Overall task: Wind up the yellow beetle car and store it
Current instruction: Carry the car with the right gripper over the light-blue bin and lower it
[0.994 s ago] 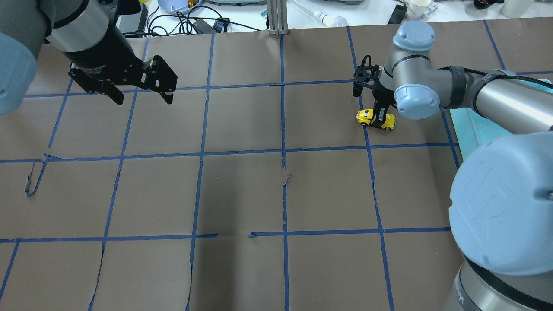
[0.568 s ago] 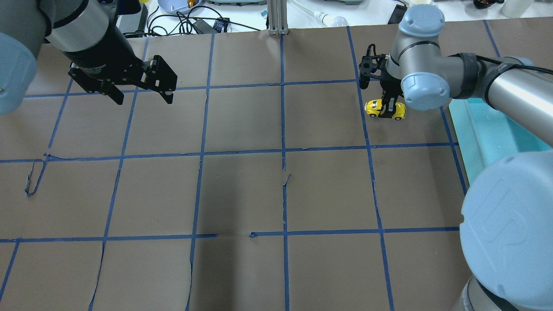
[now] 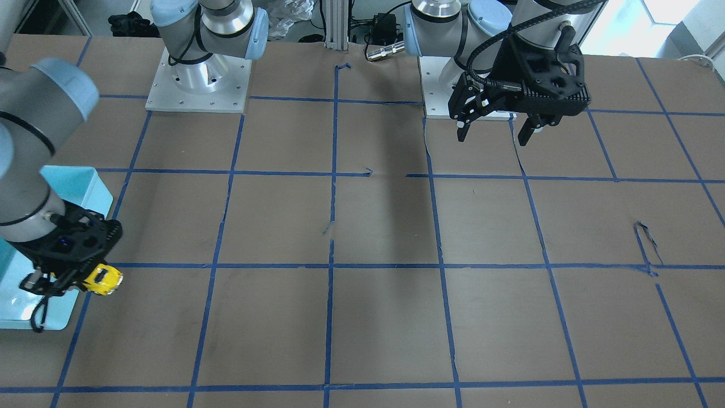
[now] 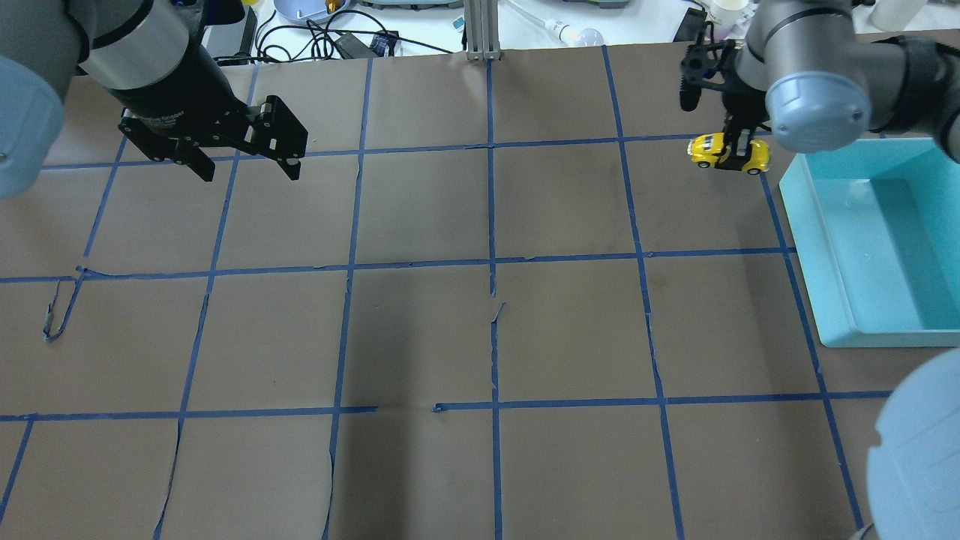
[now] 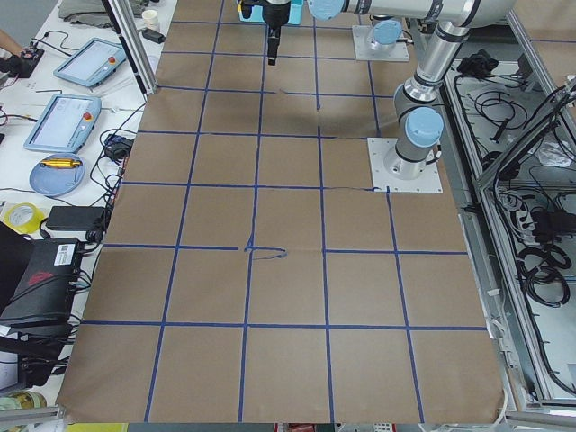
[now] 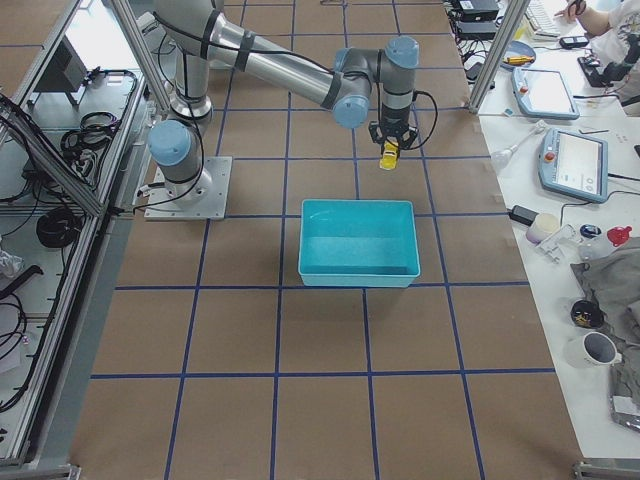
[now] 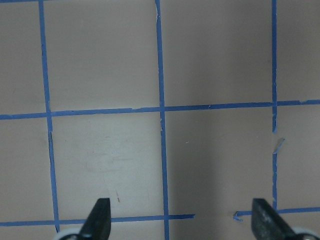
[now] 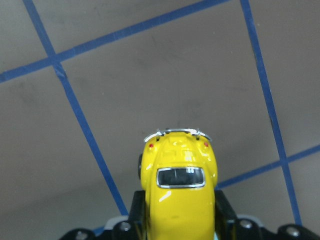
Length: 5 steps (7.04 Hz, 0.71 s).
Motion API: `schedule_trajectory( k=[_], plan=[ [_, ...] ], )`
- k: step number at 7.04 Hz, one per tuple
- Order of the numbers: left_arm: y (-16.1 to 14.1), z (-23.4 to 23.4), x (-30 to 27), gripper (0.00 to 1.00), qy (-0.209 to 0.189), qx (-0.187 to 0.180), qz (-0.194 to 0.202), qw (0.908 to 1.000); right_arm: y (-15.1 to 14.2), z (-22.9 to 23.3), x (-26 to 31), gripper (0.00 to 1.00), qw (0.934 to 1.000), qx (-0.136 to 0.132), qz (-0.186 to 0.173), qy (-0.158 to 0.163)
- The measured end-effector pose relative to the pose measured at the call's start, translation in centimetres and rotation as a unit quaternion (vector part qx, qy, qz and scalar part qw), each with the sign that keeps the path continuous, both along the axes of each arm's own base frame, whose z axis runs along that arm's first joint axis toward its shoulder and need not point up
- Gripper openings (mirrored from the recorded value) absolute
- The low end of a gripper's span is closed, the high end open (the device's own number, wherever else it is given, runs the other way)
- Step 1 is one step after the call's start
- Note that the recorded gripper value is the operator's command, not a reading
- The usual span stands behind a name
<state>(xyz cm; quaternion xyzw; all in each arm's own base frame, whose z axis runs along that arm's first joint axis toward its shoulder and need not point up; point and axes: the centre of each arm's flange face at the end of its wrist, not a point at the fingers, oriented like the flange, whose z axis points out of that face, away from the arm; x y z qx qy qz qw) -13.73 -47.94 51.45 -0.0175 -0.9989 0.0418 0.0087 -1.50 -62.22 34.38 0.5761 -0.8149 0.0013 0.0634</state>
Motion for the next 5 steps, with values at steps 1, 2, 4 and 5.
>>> schedule_trajectory(
  k=[1,2,4,5],
  plan=[
    [0.0,0.0,0.0,1.00,0.000,0.000,0.000,1.0000,0.4,1.0,-4.0,0.00,0.9999,0.001,0.010,0.006],
    [0.0,0.1,0.0,1.00,0.000,-0.001,0.000,1.0000,1.1,1.5,-8.1,0.00,0.9996,0.004,0.026,0.010],
    [0.0,0.1,0.0,1.00,-0.001,-0.001,0.000,1.0000,2.6,0.6,-14.9,0.00,0.9976,0.022,0.064,0.013],
    [0.0,0.1,0.0,1.00,-0.001,-0.002,-0.001,1.0000,3.0,-0.5,-16.5,0.00,0.9960,0.035,0.081,0.012]
  ],
)
